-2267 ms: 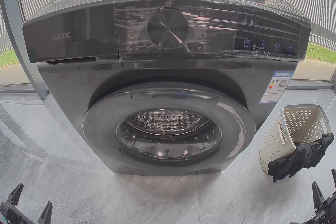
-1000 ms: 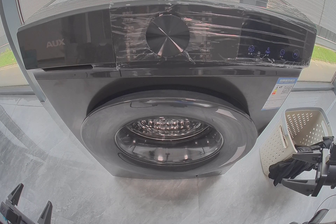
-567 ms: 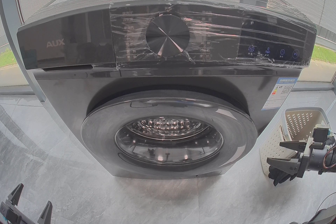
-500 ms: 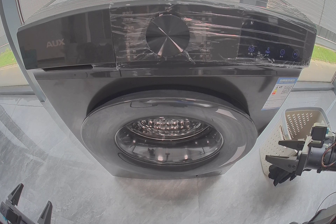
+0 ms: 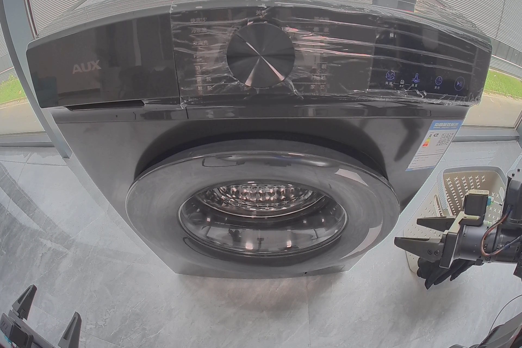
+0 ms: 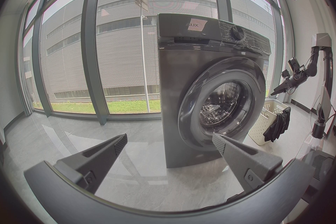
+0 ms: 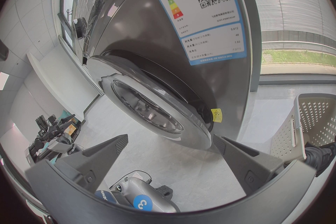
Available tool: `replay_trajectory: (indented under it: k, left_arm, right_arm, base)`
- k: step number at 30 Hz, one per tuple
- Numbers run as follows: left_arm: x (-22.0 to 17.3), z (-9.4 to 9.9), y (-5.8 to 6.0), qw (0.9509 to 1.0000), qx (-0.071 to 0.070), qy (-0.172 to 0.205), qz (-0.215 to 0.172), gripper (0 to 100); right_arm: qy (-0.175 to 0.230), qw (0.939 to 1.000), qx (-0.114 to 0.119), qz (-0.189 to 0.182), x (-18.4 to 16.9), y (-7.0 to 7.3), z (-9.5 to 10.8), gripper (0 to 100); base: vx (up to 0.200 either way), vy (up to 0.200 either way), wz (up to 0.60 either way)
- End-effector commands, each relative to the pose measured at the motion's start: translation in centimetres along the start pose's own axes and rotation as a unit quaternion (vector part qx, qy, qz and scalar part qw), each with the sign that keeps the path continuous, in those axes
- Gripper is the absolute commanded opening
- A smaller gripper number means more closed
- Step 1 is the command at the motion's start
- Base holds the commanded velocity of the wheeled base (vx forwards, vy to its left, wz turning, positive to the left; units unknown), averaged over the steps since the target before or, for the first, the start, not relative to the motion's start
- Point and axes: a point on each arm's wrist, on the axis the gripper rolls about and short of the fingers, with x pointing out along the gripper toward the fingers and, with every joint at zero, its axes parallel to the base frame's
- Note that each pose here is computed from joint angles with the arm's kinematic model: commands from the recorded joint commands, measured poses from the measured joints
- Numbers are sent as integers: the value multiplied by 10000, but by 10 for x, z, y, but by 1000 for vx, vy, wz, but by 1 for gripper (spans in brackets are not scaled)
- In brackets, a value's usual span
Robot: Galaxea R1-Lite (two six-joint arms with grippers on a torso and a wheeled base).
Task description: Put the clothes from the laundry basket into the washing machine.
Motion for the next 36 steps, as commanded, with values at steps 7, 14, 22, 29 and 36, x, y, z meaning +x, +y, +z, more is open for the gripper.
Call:
replay_trajectory:
  k: [7,14,22,29,36]
  left_arm:
    - [0,-5,0,10000,0,0,1,100]
    - [0,-5,0,10000,-8,0,1,100]
    - [0,-5,0,10000,-8,0,1,100]
    - [0,-5,0,10000,-8,0,1,100]
    - [0,-5,0,10000,-8,0,1,100]
  right_arm:
    - [115,9999,50,-5,23,-10,-5,100]
    - [28,10000,17,36,38,-16,-10,100]
    - [-224,9985,197,455,49,-3,-14,100]
    - [-84,9986,234,468,50,-2,-22,100]
    - [99,9987,186,468,41,-1,-34,100]
  base:
    - [0,0,0]
    - [0,0,0]
    - [0,0,0]
    - [0,0,0]
    - [0,0,0]
